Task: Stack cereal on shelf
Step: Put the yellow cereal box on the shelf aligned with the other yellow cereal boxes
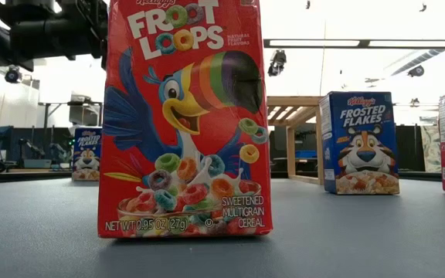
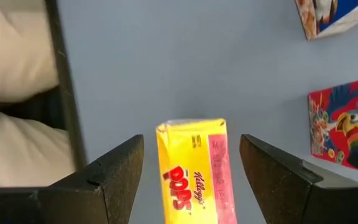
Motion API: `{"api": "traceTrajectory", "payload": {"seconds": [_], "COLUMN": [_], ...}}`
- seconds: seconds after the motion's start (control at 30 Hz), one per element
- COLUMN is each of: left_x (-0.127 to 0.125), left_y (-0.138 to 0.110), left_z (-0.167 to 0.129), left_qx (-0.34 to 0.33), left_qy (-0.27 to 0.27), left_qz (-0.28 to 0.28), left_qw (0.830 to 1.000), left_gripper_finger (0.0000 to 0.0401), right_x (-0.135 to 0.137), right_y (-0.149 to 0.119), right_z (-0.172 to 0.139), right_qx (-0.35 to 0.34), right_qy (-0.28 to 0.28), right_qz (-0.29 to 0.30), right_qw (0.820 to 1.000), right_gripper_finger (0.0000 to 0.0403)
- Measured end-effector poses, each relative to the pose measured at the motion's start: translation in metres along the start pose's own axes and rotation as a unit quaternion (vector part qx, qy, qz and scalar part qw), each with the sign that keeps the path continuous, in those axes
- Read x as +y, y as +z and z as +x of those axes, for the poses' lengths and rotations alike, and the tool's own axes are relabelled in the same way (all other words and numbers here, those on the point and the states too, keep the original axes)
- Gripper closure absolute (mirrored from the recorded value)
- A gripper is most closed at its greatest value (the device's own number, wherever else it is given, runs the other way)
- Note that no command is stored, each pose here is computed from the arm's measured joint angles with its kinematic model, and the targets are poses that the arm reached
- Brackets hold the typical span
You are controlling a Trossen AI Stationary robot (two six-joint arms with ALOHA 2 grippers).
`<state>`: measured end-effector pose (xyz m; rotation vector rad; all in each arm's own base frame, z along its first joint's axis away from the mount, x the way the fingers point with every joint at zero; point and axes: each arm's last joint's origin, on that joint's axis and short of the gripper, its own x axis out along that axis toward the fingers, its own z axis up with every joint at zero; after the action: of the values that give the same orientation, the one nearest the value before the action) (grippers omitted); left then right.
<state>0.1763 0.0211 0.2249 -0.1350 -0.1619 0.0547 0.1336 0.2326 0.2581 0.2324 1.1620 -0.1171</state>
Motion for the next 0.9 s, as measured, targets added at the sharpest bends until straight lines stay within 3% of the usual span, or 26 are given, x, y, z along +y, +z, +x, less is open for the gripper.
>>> {"api": "traceTrajectory", "payload": {"seconds": [0.17,0.47,0.9], "left_x": [-0.003,-0.004,-0.004], "left_y": [-0.002,-0.005,-0.01], "left_z": [0.003,0.005,0.008], "left_qx": [-0.004,0.002,0.014], "left_qy": [-0.011,-0.014,-0.013], "left_qz": [-0.001,-0.003,-0.011], "left_qw": [1.0,1.0,1.0], "left_gripper_finger": [0.0194,0.0194,0.0194], "right_x": [0.008,0.009,-0.001], "right_y": [-0.007,-0.013,-0.011], "right_z": [0.017,0.021,0.009], "right_qx": [0.006,0.017,0.016], "right_qy": [-0.03,-0.039,-0.049], "right_qz": [-0.016,0.001,0.001], "right_qw": [0.999,0.999,0.999], "right_gripper_finger": [0.0149,0.0154,0.0235]}}
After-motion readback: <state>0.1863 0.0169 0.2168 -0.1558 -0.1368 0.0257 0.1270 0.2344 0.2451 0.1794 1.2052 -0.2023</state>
